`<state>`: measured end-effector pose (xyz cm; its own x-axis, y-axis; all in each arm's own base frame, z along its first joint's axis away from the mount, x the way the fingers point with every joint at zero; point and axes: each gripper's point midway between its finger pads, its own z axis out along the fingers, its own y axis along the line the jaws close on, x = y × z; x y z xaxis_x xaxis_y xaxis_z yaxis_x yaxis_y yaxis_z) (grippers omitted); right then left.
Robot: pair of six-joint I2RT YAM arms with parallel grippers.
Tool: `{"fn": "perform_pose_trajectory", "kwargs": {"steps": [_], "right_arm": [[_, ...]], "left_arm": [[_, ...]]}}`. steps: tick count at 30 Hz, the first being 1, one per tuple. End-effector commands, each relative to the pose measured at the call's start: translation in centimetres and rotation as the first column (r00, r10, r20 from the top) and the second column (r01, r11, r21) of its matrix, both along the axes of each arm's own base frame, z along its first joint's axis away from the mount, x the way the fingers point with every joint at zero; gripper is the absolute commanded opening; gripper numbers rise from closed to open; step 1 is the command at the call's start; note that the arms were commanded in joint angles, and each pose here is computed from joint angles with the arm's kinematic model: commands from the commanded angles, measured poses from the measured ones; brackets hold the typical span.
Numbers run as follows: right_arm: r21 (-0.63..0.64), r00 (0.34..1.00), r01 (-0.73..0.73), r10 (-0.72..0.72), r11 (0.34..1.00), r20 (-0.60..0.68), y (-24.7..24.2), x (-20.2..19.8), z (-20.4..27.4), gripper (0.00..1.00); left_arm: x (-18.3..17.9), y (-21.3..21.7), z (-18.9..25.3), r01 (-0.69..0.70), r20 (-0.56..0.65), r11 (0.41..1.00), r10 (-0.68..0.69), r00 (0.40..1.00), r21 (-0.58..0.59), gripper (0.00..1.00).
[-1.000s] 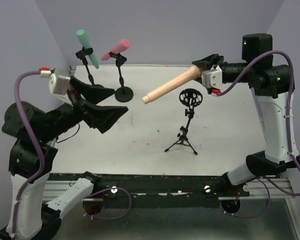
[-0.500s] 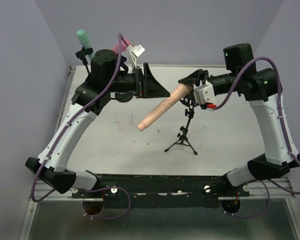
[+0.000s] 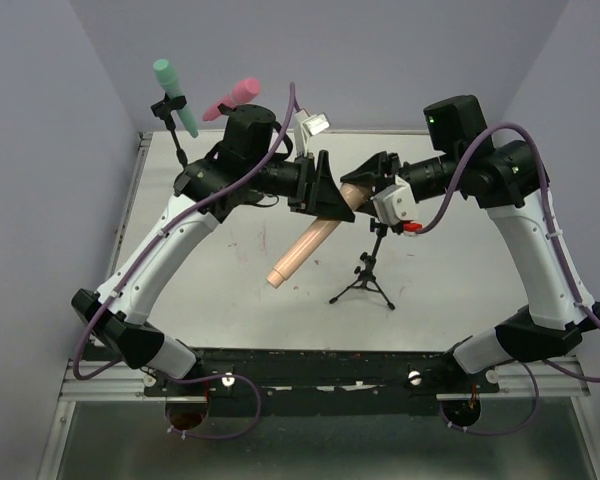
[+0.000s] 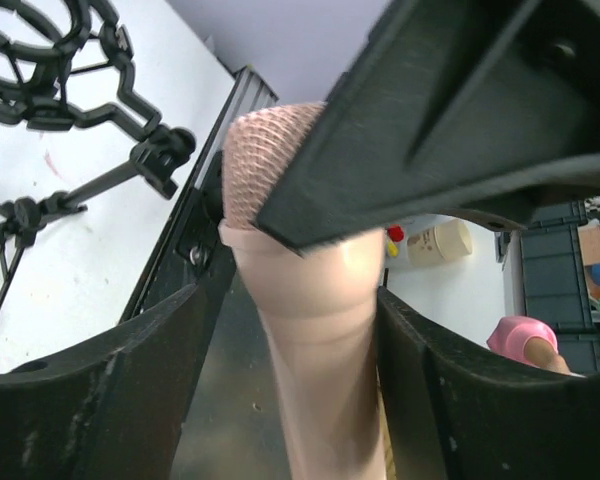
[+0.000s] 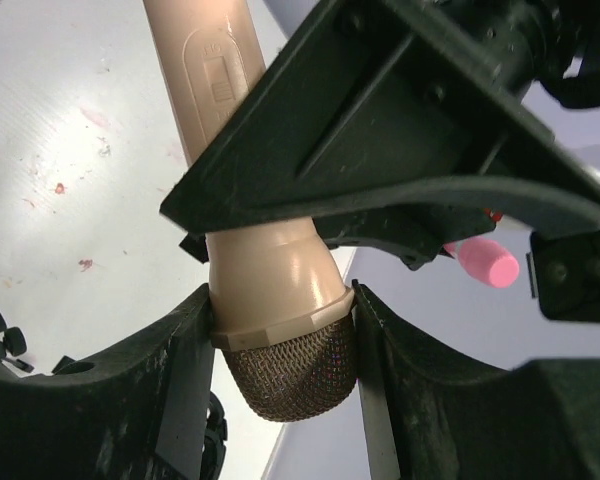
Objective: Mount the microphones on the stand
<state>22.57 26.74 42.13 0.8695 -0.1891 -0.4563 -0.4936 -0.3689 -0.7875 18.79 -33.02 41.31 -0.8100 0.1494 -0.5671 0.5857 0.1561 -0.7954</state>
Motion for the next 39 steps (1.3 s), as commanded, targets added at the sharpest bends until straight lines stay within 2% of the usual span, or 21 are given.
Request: {"fn": "perform_pose_trajectory", "kwargs": {"steps": [1,11,15,21,27,30,33,36,38,39], "right_arm": [[-0.078,0.998,-0.014,0.009,0.997,-0.058,-0.3,-1.5,-2.1,0.26],[-0.170,1.000,0.007,-0.011,0.985,-0.020,-0.4,-1.1,-4.1,0.26],[-0.162,1.000,0.010,-0.013,0.987,-0.014,-0.4,-1.2,-3.7,0.26],[-0.161,1.000,0.016,-0.018,0.987,-0.011,-0.3,-1.0,-3.6,0.27],[-0.161,1.000,0.018,-0.019,0.987,-0.009,-0.4,-1.0,-3.5,0.29],[-0.160,1.000,0.018,-0.019,0.987,-0.006,-0.4,-1.2,-3.4,0.29],[-0.165,1.000,0.023,-0.024,0.986,-0.007,-0.6,-1.1,-3.6,0.30],[-0.169,1.000,0.020,-0.023,0.985,-0.012,-0.5,-1.2,-3.8,0.32],[-0.162,1.000,0.019,-0.021,0.987,-0.014,-0.5,-1.3,-3.6,0.40],[-0.156,1.000,0.016,-0.020,0.988,-0.018,-0.5,-1.4,-3.4,0.51]], "left_arm": [[-0.9,0.2,-0.4,0.049,0.027,0.998,-0.050,0.998,0.032,0.70],[-0.8,0.2,-1.1,0.054,0.017,0.997,-0.055,0.998,0.058,0.55],[-1.2,0.3,-1.7,0.070,0.005,0.995,-0.071,0.997,0.064,0.49],[-1.9,0.3,-2.0,0.095,0.001,0.993,-0.095,0.995,0.064,0.50],[-2.5,0.3,-1.9,0.125,-0.012,0.991,-0.125,0.992,0.048,0.63],[-2.6,0.2,-2.0,0.135,-0.024,0.990,-0.134,0.991,0.046,0.63],[-2.7,0.1,-2.0,0.140,-0.027,0.989,-0.139,0.990,0.041,0.54],[-2.8,0.0,-1.8,0.145,-0.031,0.989,-0.144,0.989,0.034,0.35],[-2.8,0.0,-1.8,0.148,-0.035,0.989,-0.147,0.989,0.027,0.17],[-2.8,0.0,-1.7,0.148,-0.037,0.989,-0.147,0.988,0.025,0.12]]}}
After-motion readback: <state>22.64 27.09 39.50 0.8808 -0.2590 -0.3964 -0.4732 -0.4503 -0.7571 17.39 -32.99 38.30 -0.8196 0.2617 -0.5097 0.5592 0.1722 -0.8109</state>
